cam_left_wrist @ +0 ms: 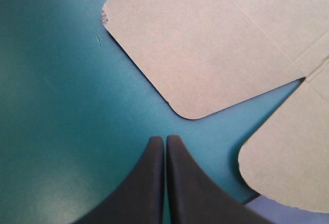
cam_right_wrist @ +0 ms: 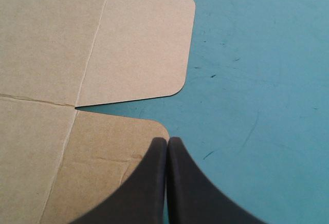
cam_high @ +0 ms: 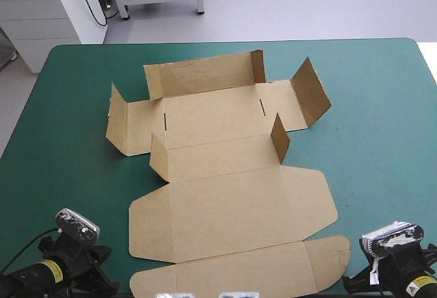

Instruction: Fold the box

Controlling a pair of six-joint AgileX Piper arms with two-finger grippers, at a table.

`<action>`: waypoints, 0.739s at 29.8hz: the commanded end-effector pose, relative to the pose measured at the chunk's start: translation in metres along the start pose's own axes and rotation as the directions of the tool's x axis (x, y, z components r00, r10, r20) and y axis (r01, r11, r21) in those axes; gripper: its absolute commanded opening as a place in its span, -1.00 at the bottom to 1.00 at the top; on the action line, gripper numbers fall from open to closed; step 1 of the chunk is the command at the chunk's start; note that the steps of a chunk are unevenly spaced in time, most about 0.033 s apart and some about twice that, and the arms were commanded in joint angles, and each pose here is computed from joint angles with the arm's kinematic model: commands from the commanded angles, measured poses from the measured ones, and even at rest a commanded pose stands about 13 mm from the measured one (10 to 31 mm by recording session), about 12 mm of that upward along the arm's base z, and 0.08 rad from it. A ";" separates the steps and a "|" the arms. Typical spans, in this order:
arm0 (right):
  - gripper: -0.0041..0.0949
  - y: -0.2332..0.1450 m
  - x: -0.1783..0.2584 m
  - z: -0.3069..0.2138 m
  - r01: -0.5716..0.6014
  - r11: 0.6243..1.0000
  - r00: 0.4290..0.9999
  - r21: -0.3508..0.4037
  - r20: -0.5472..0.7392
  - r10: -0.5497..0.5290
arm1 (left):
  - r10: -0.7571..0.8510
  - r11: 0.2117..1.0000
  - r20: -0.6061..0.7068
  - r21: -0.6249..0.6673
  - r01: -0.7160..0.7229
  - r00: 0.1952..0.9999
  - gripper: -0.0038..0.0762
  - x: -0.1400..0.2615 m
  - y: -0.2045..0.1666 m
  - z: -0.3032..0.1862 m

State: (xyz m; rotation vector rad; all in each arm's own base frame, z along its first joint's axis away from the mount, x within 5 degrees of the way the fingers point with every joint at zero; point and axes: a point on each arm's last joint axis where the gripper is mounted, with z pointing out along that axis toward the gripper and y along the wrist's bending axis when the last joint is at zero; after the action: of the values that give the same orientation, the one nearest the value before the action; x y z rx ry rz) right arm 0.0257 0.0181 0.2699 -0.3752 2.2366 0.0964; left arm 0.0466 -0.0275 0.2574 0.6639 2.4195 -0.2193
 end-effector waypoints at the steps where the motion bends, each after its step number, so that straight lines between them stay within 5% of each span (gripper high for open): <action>1: -0.96 -0.002 -0.011 -0.004 -0.001 1.000 0.998 0.013 0.064 0.001 | -0.003 1.000 0.060 0.005 0.002 0.998 -0.92 -0.009 0.000 -0.005; 12: -0.96 -0.002 -0.012 -0.004 -0.001 1.000 0.997 0.017 0.073 0.000 | -0.003 1.000 0.060 0.005 0.002 0.998 -0.92 -0.009 0.000 -0.005; 22: -0.96 -0.014 -0.061 -0.024 0.000 0.995 0.963 0.101 0.268 -0.027 | -0.003 1.000 0.060 0.005 0.002 0.998 -0.92 -0.009 0.000 -0.005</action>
State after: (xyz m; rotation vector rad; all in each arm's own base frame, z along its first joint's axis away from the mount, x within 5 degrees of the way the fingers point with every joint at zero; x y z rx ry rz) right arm 0.0344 0.0161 0.3036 -0.3377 2.0806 0.0512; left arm 0.0466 -0.0275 0.2574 0.6640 2.4198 -0.2193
